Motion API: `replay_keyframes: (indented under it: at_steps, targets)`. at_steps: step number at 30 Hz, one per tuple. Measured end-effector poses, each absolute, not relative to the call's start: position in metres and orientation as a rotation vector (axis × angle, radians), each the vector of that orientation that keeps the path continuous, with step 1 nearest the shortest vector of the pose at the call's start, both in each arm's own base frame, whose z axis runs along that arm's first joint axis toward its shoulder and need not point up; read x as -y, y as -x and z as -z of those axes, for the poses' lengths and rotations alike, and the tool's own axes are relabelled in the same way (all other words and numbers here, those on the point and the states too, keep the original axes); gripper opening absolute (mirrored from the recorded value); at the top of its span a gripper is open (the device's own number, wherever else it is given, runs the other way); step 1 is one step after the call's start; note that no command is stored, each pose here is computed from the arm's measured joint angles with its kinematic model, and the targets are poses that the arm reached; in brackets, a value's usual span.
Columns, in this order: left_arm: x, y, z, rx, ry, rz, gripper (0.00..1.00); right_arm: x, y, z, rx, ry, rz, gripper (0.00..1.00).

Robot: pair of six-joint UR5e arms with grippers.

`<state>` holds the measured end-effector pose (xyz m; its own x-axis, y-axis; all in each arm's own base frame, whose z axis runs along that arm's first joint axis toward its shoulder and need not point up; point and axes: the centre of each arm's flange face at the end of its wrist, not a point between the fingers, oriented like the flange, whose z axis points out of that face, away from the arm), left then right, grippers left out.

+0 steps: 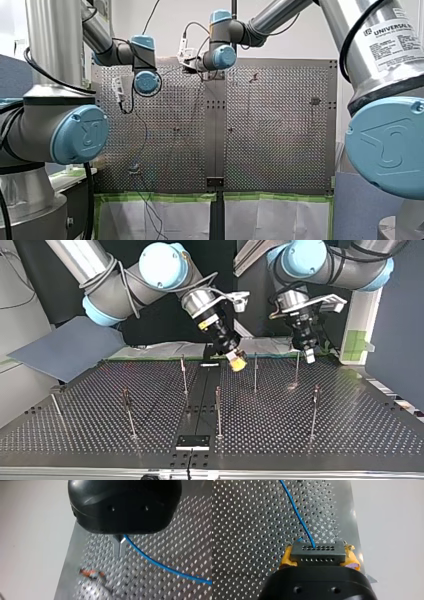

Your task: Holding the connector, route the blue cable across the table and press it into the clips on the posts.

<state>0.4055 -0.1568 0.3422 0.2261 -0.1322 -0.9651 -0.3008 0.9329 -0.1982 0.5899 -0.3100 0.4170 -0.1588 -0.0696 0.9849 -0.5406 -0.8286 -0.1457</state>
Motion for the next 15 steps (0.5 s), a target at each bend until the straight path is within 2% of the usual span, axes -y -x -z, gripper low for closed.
replay_keyframes:
  at_steps: [15]
  targets:
    - [0.093,-0.442,-0.363,-1.273,0.464,-0.141,0.02,0.315,-0.616,-0.404,0.664,-1.847,-2.098,0.00]
